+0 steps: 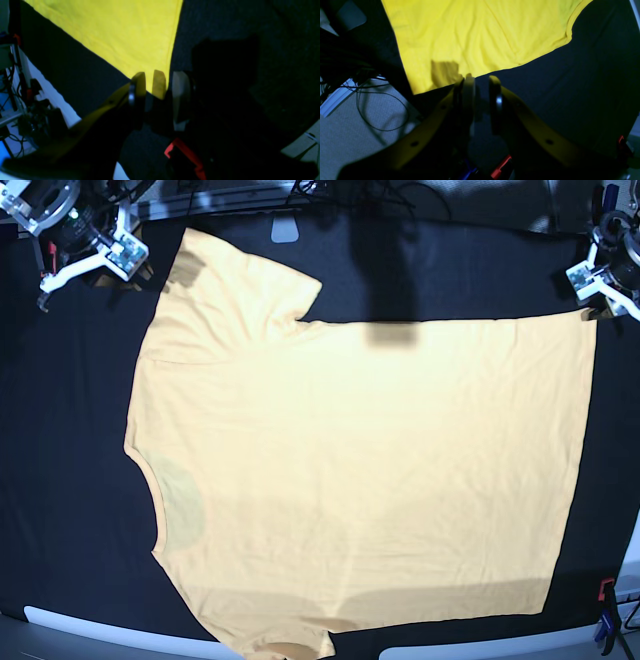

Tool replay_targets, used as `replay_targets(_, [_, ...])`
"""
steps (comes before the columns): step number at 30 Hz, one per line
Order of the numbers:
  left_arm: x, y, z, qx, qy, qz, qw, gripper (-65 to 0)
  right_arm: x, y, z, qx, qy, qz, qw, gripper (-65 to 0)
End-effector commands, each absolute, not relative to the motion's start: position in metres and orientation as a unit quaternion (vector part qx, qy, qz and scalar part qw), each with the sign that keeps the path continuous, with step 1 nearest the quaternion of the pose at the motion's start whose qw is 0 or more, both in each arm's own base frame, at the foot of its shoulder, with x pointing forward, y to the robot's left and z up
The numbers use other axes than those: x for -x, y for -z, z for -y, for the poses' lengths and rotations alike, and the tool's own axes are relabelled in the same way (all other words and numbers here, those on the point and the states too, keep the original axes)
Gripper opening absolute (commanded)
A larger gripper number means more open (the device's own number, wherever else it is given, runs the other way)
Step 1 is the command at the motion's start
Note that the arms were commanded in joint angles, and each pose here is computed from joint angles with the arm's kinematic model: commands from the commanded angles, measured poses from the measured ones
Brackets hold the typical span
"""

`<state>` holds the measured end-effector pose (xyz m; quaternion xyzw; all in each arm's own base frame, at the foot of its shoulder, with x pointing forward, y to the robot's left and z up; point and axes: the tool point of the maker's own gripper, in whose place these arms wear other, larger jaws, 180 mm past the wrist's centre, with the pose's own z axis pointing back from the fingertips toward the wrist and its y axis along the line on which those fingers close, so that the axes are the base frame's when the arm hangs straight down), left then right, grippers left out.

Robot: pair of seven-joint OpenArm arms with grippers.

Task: Layout the t-shirt on the table in an organized manner, then fold the t-shirt properly
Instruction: 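Move both grippers down to the shirt's shoulder corners and pinch them, then lift the shoulder corners and pull them apart to stretch the shirt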

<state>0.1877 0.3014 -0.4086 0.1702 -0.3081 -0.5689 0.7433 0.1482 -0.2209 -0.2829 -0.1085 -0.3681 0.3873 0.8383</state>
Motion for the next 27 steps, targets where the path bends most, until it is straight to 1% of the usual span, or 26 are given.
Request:
replay_targets(1, [-0.197,0.399,-0.303,-0.179,0.573,0.321,0.732,-48.4,-0.151,0.276,0.217,0.104,-0.392,0.379,0.831,-55.0])
replay_targets(4, [-0.197,0.398,-0.296,-0.168,0.573,0.335,0.729,-48.4,-0.152,0.276,0.219,0.11,-0.391,0.377,0.833,-55.0])
replay_targets(8, [-0.202,0.402,-0.292,-0.168,0.558,0.346,0.736,-48.4,-0.152,0.278,0.222,0.115,-0.389,0.371,0.835,-55.0])
replay_targets(11, [-0.201,0.406,-0.295,-0.165,0.554,0.341,0.742,-48.4,-0.151,0.279,0.224,0.119,-0.388,0.362,0.839,-55.0])
replay_targets(13, [-0.201,0.408,-0.297,-0.168,0.561,0.338,0.737,-48.4,-0.151,0.28,0.225,0.119,-0.388,0.361,0.84,-55.0])
replay_targets(20, [-0.22,0.403,-0.304,-0.183,0.555,0.35,0.732,-48.4,-0.151,0.28,0.225,0.119,-0.388,0.361,0.839,-55.0])
replay_targets(27, [-0.229,0.407,-0.319,-0.185,0.544,0.354,0.738,-48.4,-0.151,0.28,0.225,0.119,-0.388,0.361,0.84,-55.0])
